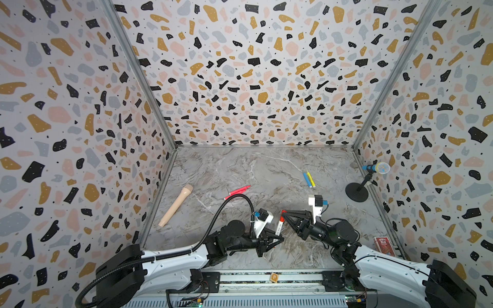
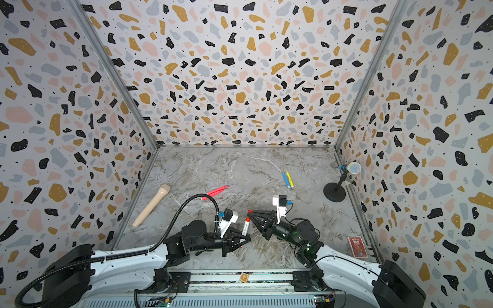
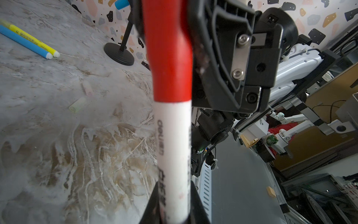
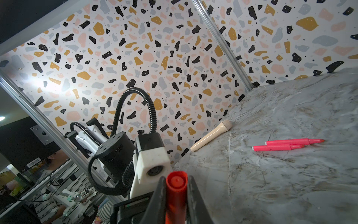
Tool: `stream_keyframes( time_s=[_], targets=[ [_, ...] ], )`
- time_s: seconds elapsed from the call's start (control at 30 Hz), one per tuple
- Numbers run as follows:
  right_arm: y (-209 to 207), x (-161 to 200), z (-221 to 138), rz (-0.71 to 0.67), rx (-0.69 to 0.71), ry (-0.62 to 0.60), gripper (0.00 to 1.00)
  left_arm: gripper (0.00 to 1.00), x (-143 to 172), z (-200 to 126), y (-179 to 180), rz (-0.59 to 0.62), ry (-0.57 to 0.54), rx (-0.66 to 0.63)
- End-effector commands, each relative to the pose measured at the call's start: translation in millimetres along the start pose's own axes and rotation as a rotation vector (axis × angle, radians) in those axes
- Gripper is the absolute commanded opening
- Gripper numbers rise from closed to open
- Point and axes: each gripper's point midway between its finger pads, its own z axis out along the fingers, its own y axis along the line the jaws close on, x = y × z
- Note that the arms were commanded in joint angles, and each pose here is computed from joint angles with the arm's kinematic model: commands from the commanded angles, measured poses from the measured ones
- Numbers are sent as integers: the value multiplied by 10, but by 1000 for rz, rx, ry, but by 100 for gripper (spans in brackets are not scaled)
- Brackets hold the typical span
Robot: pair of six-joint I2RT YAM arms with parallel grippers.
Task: Insert pens into pen caps
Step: Put on the pen cap to the pen.
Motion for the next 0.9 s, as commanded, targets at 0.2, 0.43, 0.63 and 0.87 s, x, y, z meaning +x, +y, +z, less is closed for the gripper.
stream_keyframes(
  time_s=[0.2,0.43,0.63,0.87],
  targets=[
    [-20,1116,-229,91,-51,447,3,0,-1588,-526,-487,161,-566,66],
    [202,356,254,-74,-56,361,54,0,-932,-156,216,188,-290,-178],
    [312,-406,446,-258,24,244,80,0,-635,-273,370,154,-252,-222],
    [130,-586,483,-321,194,296,73,0,-486,-417,423,138,-255,-247]
  ],
)
